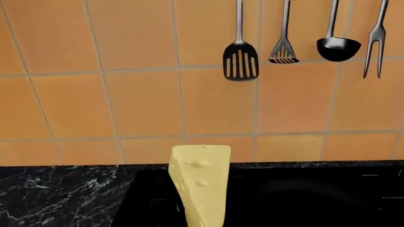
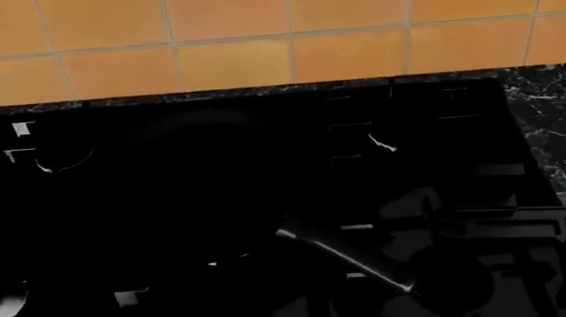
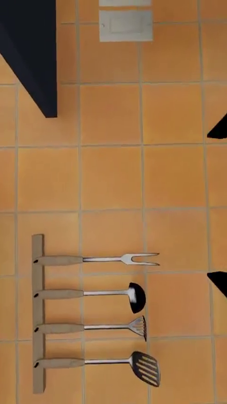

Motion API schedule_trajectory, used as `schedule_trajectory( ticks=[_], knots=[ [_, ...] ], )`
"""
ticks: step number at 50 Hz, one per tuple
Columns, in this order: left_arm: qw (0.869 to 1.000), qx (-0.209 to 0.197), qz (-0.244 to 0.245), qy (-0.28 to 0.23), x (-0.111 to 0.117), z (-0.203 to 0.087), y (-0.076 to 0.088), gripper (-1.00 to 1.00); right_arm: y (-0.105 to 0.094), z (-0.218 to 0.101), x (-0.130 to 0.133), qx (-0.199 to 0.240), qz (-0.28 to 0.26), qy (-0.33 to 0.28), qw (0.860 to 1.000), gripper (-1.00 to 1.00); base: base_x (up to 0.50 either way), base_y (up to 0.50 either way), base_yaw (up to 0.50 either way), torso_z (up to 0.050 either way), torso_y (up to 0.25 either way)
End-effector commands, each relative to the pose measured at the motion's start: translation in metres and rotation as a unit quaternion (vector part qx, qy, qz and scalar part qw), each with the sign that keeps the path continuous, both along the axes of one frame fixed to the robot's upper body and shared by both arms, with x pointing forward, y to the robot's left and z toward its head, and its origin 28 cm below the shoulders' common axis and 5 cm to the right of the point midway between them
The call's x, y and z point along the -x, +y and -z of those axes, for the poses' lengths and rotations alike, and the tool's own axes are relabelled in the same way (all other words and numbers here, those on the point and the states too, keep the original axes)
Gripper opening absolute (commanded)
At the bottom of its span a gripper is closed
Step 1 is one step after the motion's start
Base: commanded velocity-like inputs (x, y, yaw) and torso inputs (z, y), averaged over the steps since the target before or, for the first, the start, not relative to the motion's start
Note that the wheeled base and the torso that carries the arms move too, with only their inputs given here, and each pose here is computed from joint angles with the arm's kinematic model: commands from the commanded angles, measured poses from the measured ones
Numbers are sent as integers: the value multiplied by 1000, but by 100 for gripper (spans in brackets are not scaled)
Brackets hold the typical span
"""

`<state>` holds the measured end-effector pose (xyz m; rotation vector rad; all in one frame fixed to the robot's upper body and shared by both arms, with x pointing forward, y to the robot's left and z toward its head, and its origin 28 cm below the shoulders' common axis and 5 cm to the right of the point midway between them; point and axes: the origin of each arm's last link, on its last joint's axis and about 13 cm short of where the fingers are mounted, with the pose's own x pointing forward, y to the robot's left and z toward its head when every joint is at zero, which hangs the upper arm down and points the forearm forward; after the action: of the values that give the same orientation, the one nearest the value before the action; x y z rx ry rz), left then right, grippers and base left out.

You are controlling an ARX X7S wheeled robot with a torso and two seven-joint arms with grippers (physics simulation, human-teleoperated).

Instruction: Pick the cheese from the plate and place it in the pan.

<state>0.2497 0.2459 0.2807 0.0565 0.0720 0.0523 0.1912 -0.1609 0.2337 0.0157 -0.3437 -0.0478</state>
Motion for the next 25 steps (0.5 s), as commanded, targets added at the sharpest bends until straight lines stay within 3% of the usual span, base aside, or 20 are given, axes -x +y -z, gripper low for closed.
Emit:
schedule_trajectory(
  ticks=[1, 9, 18, 25],
  knots=[
    [1000, -9, 27, 12, -1, 6, -7, -100, 0, 1, 0, 2, 4, -1, 1000, 100, 500, 0, 0, 0, 0],
    [997, -32, 68, 21, -9, 9, -20, -100, 1, 6, 0, -4, 11, 5, 1000, 100, 500, 0, 0, 0, 1],
    [988, -71, 129, 34, -28, 17, -45, -100, 4, 15, 0, -8, 13, 15, 1000, 100, 13, 0, 0, 0, 1],
    [979, -88, 180, 39, -26, 22, -65, -100, 5, 19, -1, -12, 15, 18, 1000, 100, -2, 0, 0, 0, 0]
  ],
)
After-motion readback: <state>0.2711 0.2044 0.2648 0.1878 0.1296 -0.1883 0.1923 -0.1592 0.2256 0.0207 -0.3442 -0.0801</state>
